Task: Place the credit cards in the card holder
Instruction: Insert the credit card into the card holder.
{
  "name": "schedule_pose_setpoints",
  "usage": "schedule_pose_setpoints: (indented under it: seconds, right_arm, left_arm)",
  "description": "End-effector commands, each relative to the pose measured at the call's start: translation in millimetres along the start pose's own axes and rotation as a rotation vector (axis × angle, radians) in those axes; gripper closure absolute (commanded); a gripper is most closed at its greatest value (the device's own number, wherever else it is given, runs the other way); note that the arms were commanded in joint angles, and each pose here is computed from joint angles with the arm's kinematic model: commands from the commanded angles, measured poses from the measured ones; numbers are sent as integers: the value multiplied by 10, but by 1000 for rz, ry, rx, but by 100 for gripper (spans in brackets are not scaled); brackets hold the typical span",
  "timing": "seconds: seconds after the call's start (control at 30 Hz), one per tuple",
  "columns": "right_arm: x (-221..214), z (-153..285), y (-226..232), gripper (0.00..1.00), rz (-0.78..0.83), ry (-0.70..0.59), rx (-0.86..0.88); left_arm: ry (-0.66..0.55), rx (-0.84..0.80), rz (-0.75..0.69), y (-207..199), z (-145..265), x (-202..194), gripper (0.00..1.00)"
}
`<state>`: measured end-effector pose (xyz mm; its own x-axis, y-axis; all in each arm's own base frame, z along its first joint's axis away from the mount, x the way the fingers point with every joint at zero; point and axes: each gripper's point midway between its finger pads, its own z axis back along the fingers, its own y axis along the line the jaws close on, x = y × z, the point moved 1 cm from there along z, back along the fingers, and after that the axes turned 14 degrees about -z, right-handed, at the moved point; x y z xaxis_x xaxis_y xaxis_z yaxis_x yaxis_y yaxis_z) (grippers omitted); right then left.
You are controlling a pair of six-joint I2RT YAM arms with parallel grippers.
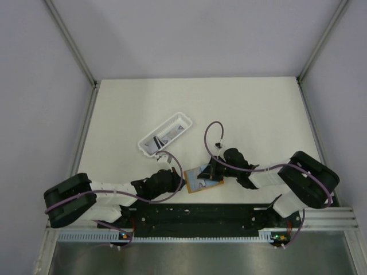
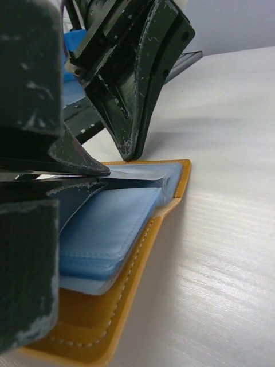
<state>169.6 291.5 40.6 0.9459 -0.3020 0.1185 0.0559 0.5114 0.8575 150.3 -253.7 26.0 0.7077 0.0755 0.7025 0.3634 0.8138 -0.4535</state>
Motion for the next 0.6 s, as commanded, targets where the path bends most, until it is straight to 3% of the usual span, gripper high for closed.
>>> schedule_pose_setpoints:
  seconds: [0.0, 0.1, 0.33, 0.47, 0.57]
  right_arm:
    - [-136, -66, -14, 100, 27, 49, -22]
    - [-165, -88, 5, 97, 32, 58, -28]
    - [-79, 4, 29, 67, 85, 19, -95]
    - [-48, 54, 57, 57, 120, 2, -131]
    - [-48, 42, 69, 56, 134, 0, -147]
  left_arm:
    - [47, -8, -12, 3, -5, -99, 100]
    - [47, -12, -11, -5, 1, -99, 100]
    - [43, -15, -10, -11, 10, -89, 100]
    - [43, -14, -10, -7, 11, -86, 100]
    - [42, -15, -12, -12, 10, -81, 100]
